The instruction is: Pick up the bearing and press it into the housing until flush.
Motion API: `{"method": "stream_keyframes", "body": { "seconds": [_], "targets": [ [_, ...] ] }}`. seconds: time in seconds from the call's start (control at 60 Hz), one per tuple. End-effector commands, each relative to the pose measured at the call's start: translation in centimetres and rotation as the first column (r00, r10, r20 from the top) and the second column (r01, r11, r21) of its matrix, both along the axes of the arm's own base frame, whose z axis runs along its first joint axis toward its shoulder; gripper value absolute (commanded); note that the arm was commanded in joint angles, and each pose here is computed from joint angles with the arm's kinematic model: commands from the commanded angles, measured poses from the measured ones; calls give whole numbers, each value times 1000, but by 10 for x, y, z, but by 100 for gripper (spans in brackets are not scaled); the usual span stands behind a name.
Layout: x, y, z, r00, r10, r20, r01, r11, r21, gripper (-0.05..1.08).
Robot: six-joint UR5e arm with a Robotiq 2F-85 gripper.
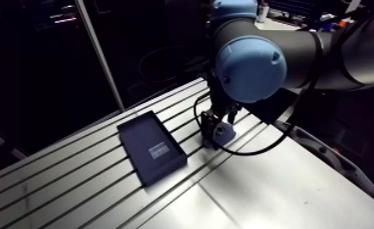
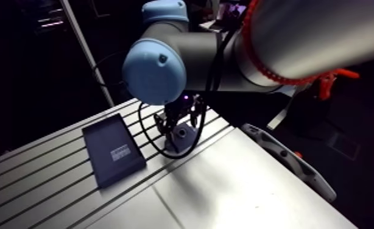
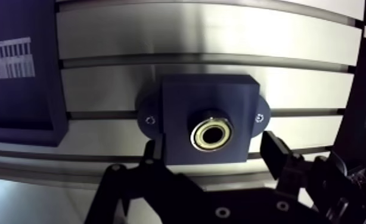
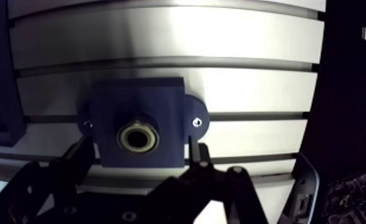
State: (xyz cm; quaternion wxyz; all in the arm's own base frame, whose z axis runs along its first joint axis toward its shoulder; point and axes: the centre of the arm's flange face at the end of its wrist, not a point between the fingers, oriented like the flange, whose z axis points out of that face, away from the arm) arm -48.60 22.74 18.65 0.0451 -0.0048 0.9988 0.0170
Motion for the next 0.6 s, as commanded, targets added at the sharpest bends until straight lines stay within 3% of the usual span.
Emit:
{"method": "stream_keyframes", "body": {
  "seconds": [0.017, 0.15, 0.433, 0.483, 0.517, 0.55, 0.567, 0.583, 0.6],
  "targets": [
    [-2, 2, 10, 1000, -16, -15, 16, 1000, 10, 0],
    [-3, 1, 18, 1000, -20, -22, 20, 1000, 13, 0],
    [-5, 2, 35, 997, -72, -12, 72, 997, 4, 3],
    [-4, 1, 40, 997, -72, -13, 73, 997, 4, 11],
    [-5, 1, 44, 997, -74, -12, 74, 997, 4, 31],
    [-5, 1, 44, 997, -74, -12, 74, 997, 4, 31],
    [-6, 1, 45, 997, -82, -10, 82, 997, 3, 43],
    [-6, 1, 45, 997, -82, -10, 82, 997, 3, 43],
    [-7, 2, 46, 995, -95, -9, 95, 995, 3, 56]
  ]
}}
